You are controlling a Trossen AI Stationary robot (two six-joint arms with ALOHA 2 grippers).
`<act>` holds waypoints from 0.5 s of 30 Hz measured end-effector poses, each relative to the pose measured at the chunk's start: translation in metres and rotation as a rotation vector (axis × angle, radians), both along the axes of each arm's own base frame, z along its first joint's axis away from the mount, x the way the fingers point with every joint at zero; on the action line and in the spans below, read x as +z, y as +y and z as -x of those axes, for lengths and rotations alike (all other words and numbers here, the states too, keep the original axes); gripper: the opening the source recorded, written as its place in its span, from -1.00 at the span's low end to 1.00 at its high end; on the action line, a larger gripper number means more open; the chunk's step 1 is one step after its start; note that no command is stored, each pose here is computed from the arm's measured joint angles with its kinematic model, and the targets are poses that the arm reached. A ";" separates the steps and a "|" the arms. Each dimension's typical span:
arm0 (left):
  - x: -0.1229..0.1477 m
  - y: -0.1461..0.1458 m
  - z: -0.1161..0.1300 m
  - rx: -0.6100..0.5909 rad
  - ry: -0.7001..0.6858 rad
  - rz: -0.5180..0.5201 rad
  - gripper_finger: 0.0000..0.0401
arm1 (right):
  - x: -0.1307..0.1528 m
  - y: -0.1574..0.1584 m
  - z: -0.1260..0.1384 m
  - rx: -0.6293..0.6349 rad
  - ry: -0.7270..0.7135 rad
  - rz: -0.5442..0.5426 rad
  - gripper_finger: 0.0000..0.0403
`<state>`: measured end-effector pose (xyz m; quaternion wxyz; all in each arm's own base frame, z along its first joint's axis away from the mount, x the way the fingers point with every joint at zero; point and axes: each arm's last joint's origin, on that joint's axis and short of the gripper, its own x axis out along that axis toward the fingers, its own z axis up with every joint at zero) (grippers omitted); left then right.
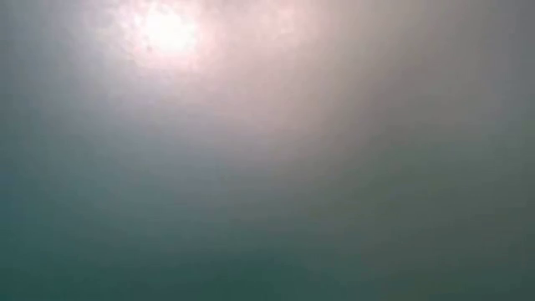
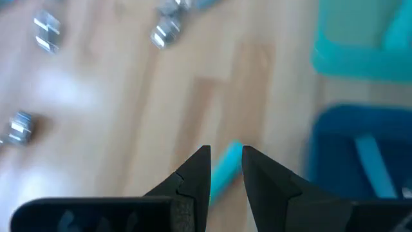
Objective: Sort silverware by color (type)
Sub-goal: Put the blue spoon into the orange bin
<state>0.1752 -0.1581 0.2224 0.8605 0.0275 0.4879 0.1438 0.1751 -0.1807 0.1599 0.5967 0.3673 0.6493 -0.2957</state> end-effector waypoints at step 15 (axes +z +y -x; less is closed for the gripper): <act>0.011 0.035 -0.020 0.215 -0.282 -0.314 -0.64 | 0.058 0.014 -0.048 0.186 -0.546 0.289 -0.93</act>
